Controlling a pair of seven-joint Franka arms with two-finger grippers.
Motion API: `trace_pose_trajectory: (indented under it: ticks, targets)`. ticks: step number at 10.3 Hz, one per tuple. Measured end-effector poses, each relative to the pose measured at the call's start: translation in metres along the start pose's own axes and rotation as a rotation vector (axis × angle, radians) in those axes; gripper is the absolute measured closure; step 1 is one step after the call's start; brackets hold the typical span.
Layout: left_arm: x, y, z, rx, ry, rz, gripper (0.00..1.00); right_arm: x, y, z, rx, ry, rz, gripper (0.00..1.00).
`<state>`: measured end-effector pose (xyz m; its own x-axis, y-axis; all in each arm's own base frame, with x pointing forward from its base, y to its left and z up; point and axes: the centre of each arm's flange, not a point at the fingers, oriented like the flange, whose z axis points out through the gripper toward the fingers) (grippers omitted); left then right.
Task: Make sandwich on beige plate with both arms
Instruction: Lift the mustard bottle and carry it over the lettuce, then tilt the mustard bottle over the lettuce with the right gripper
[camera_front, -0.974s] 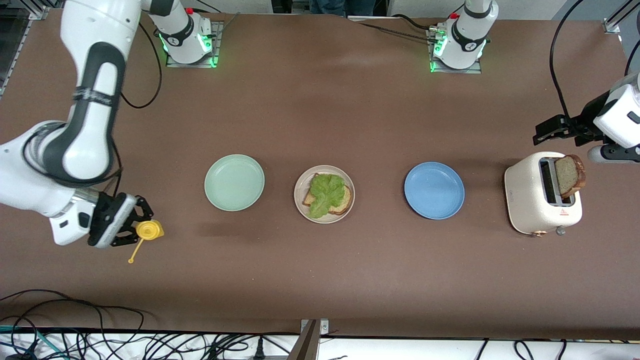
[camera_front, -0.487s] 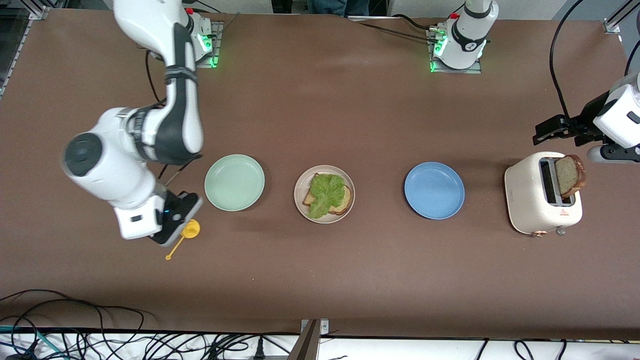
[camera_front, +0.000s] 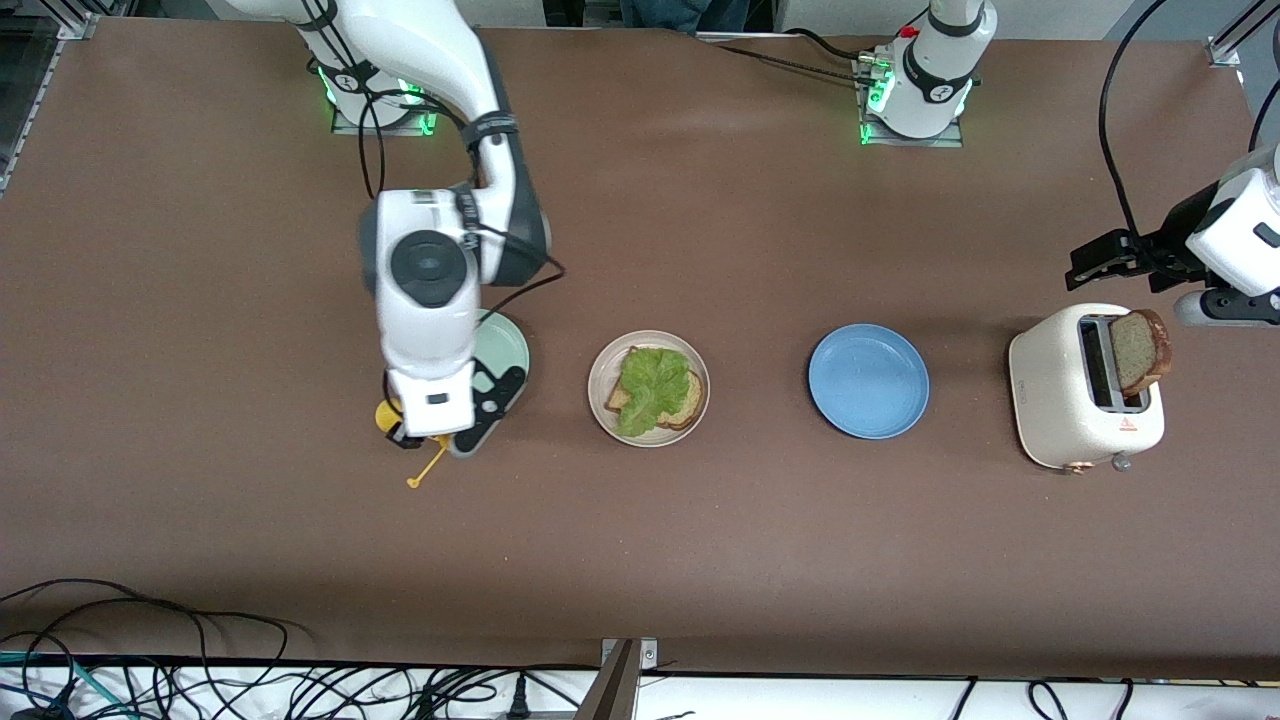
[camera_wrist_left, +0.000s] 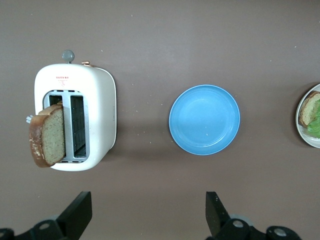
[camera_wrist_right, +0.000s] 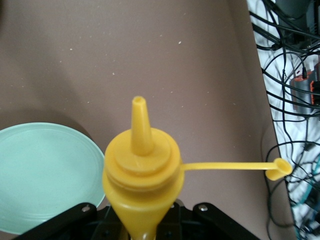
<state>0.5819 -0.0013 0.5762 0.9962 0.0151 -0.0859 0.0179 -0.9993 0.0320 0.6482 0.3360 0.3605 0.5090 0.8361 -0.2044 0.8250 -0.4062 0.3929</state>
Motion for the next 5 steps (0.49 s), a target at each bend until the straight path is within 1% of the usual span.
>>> trace_pose_trajectory:
  ticks: [1, 2, 3, 5]
  targets:
    - [0.000, 0.000, 0.000, 0.000, 0.000, 0.000, 0.00, 0.022, -0.033, 0.004, -0.070, -0.046, -0.014, 0.90]
    - [0.000, 0.000, 0.000, 0.000, 0.000, 0.000, 0.00, 0.042, -0.066, 0.009, -0.133, -0.070, -0.022, 0.90]
    - [0.000, 0.000, 0.000, 0.000, 0.000, 0.000, 0.00, 0.057, -0.094, 0.016, -0.181, -0.088, -0.033, 0.90]
    - [0.000, 0.000, 0.000, 0.000, 0.000, 0.000, 0.00, 0.075, -0.131, 0.025, -0.281, -0.128, -0.113, 0.90]
